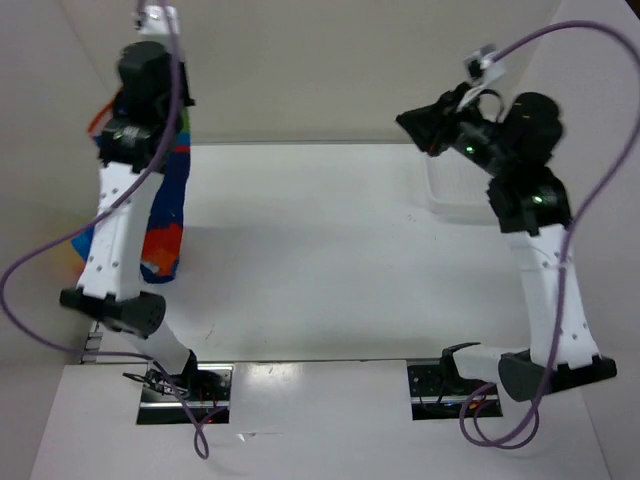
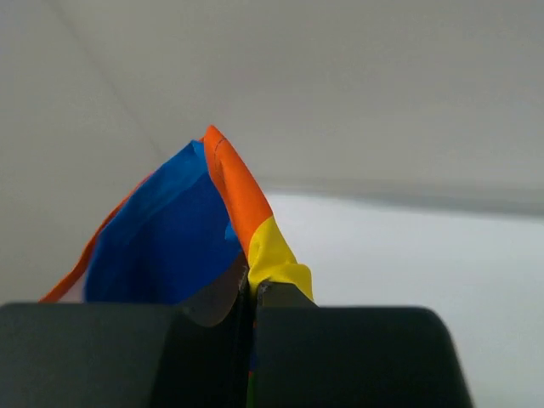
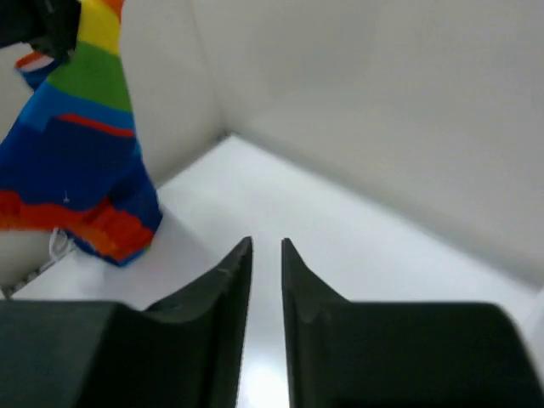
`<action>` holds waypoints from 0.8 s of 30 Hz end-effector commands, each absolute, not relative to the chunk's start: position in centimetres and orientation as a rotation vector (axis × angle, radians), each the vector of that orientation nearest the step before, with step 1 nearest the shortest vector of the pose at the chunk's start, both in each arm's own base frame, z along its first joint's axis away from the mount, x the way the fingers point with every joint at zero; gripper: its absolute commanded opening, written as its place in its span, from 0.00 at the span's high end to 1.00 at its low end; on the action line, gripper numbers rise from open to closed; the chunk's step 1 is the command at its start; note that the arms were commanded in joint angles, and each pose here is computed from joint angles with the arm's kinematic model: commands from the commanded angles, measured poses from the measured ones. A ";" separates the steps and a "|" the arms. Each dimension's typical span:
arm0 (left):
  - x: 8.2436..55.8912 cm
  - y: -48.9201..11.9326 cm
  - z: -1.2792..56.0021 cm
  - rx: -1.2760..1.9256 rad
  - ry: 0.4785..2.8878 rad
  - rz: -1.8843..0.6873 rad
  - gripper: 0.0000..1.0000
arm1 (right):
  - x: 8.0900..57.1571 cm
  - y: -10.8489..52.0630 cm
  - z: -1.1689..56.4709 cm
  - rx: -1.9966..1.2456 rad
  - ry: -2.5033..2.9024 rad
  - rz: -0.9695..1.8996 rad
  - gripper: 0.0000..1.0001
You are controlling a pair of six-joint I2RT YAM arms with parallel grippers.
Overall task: Fold and stack the shorts
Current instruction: Flatten the shorts out
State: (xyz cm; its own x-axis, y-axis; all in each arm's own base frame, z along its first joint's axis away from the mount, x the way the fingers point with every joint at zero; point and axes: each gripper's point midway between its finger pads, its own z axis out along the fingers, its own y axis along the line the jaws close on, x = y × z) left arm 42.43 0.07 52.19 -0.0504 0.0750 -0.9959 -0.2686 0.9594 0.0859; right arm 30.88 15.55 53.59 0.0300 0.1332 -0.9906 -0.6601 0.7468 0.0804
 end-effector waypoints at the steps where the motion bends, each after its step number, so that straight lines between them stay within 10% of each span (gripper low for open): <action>1: 44.6 -3.6 49.7 -0.055 1.667 0.229 1.00 | 34.7 16.8 42.5 -0.445 1.699 0.732 0.72; 6: 44.9 -7.9 52.9 -0.025 1.597 0.161 1.00 | 38.4 15.6 38.2 -0.395 1.784 0.609 0.42; 24: 49.5 -21.8 49.5 -0.058 1.542 0.134 1.00 | 38.7 18.2 35.1 -0.487 1.844 0.493 0.24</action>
